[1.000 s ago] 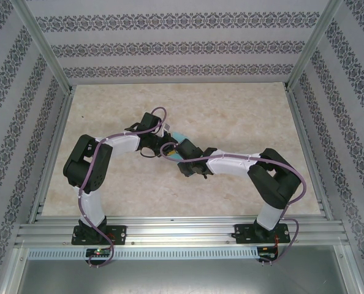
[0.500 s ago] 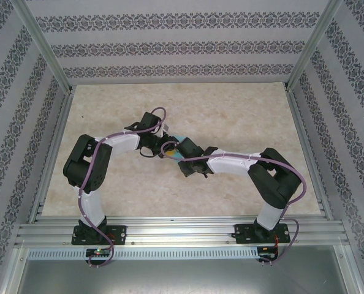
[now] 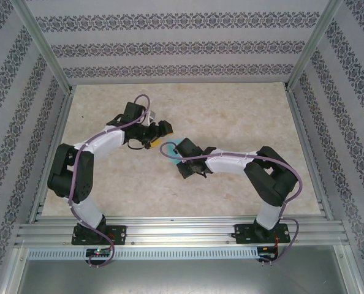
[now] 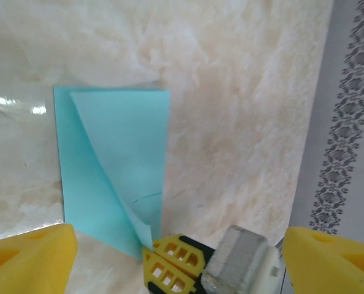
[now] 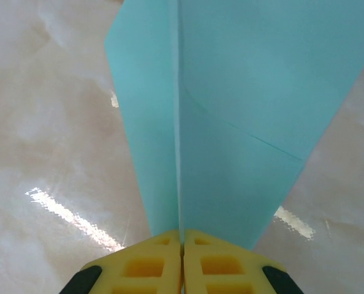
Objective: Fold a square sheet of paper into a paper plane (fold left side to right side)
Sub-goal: Fourth fold the wing at the center of the table.
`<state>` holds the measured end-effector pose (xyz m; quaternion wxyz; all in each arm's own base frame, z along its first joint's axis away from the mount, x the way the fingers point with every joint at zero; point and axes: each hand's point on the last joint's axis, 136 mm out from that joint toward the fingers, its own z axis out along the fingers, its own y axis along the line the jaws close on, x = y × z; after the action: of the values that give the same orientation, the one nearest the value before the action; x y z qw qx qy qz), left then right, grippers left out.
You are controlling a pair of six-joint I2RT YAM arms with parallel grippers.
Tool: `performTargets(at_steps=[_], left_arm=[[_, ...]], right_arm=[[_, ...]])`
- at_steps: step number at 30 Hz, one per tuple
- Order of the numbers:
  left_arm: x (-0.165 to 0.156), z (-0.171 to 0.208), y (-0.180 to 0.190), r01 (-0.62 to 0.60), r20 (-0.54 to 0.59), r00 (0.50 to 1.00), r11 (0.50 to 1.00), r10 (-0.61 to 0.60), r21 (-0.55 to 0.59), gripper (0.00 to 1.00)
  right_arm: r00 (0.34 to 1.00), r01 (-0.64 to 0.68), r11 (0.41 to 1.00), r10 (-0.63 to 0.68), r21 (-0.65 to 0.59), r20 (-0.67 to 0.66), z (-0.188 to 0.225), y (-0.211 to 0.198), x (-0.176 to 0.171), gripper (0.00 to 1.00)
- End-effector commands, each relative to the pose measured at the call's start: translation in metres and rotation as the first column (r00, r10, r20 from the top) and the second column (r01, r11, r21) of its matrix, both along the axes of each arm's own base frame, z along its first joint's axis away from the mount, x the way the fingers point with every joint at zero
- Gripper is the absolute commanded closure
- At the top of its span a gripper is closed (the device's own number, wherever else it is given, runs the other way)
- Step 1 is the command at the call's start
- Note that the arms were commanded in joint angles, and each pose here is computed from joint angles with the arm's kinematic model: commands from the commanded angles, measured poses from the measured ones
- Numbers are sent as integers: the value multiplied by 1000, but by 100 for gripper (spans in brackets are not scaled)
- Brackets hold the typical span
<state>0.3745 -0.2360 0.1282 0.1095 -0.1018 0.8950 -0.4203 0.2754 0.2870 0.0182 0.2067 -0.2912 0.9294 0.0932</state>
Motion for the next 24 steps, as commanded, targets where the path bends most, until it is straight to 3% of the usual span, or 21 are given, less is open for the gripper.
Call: performTargets(at_steps=[1,14,24], left_arm=[[3,0,12,-37,21,999,999,37,-18,14],[-18,-41,-18,35,-41,998,997,-38,-63,62],[-21,-64,-48,73,-87,993,995,-79,-75,71]], right_arm=[[1000,2,998,-1,61,-18,2,6,3,91],[993,44,952,-9,301,-117,22,12,8,90],[984,93,916,-26,390,-174,23,10,12,90]])
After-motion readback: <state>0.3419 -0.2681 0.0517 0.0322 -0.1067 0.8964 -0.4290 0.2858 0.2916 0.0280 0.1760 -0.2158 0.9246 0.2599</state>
